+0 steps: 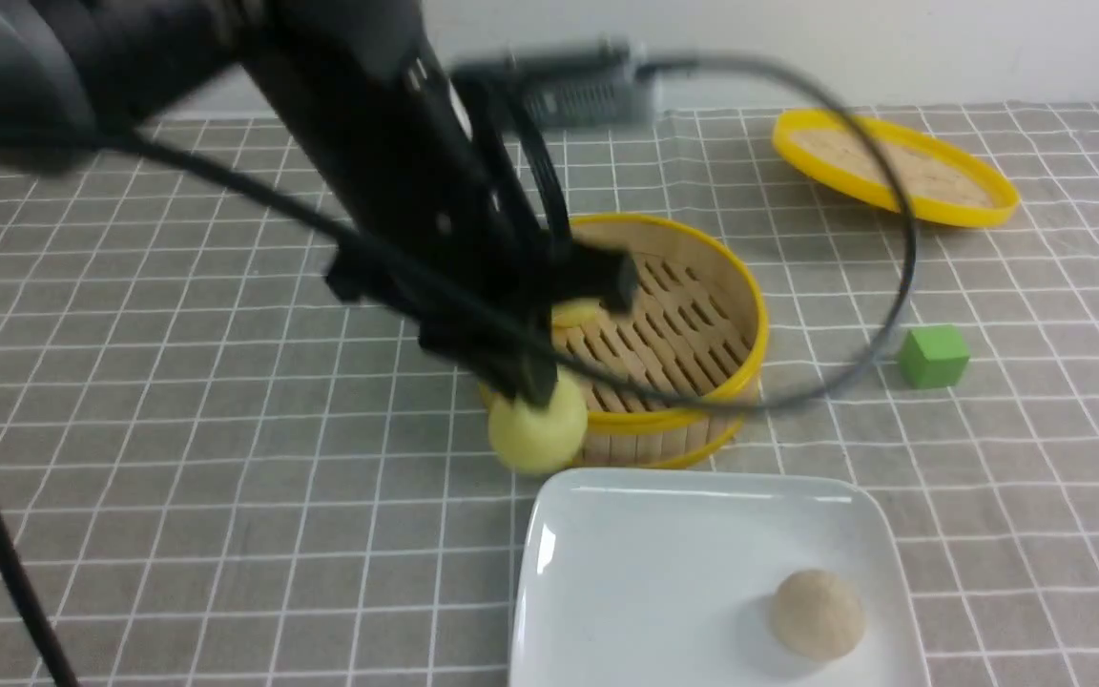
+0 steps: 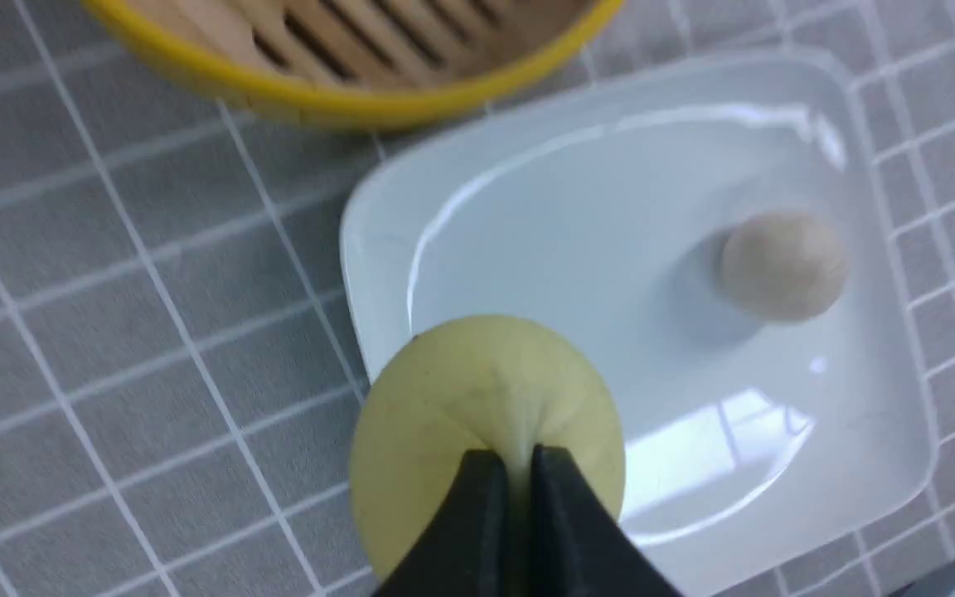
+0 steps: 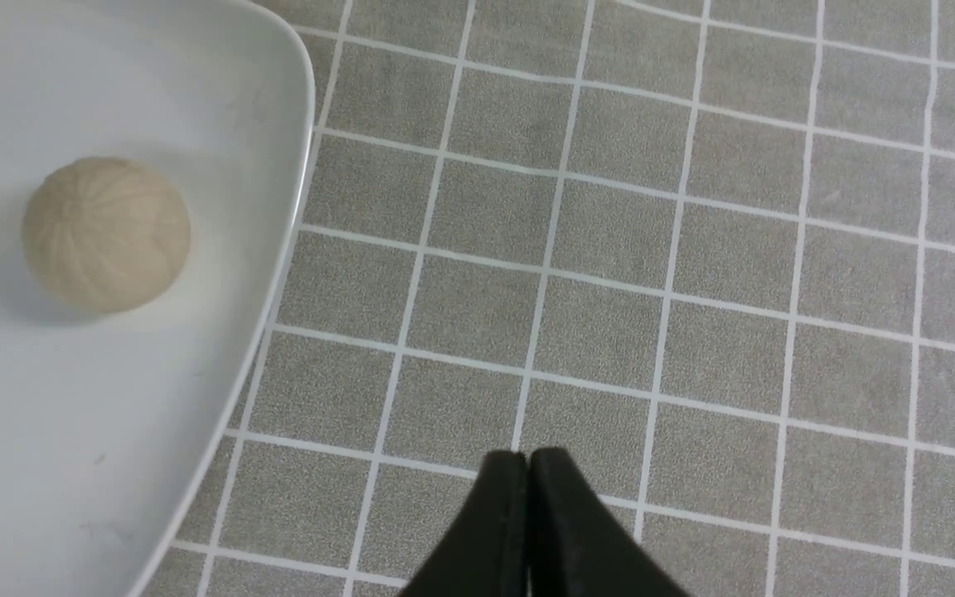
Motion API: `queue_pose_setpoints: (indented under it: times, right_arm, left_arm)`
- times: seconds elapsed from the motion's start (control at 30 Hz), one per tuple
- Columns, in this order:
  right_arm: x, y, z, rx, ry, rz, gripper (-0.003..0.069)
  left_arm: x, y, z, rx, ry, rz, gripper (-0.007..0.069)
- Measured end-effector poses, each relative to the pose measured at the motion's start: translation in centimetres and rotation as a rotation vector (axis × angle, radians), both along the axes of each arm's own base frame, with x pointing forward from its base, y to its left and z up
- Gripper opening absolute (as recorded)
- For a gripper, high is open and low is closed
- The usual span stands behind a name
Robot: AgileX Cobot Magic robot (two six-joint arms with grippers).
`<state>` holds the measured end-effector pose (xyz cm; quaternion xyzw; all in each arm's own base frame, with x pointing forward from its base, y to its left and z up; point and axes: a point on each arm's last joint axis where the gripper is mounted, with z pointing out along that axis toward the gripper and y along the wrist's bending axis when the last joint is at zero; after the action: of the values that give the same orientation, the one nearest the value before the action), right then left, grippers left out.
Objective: Put the steamed buns into the plate on the grey tablecloth.
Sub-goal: 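Carry the bun from the bamboo steamer to the plate with the left gripper, then reach into the bamboo steamer and grasp a bun with the left gripper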
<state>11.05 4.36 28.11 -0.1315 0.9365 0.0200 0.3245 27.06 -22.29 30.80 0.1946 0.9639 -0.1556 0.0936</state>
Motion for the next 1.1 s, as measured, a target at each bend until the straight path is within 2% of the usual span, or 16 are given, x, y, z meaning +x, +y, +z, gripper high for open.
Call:
queue_pose_setpoints:
  times: [0.1, 0.23, 0.47, 0.6, 0.77, 0.9, 1.0, 1.1]
  right_arm:
    - [0.0, 0.0, 0.0, 0.000, 0.000, 0.000, 0.0025]
    - [0.0, 0.0, 0.0, 0.001, 0.000, -0.001, 0.0029]
    - [0.0, 0.0, 0.0, 0.002, 0.000, -0.002, 0.0039]
    - [0.0, 0.0, 0.0, 0.002, 0.000, -0.002, 0.0041]
    - [0.0, 0.0, 0.0, 0.002, 0.000, -0.002, 0.0048]
    - [0.0, 0.0, 0.0, 0.003, 0.001, -0.004, 0.0051]
    - [0.0, 0.0, 0.0, 0.003, 0.001, -0.005, 0.0051]
    - [0.0, 0.0, 0.0, 0.004, 0.001, -0.005, 0.0051]
  left_arm:
    - [-1.0, -2.1, -3.5, 0.013, 0.011, -0.043, 0.0060]
    - [-1.2, -3.9, -5.2, 0.006, -0.001, -0.066, 0.0109]
    - [-0.4, -5.7, -9.6, 0.048, 0.041, -0.062, 0.0326]
    - [0.4, -6.0, -8.1, 0.045, -0.029, -0.078, 0.0404]
    - [2.6, -6.4, -3.6, 0.040, -0.197, -0.040, 0.0429]
    - [6.6, -5.4, 1.1, -0.011, -0.339, 0.122, 0.0431]
    - [9.7, -4.6, 1.3, -0.028, -0.353, 0.198, 0.0431]
    - [12.2, -4.2, -0.5, -0.006, -0.325, 0.234, 0.0431]
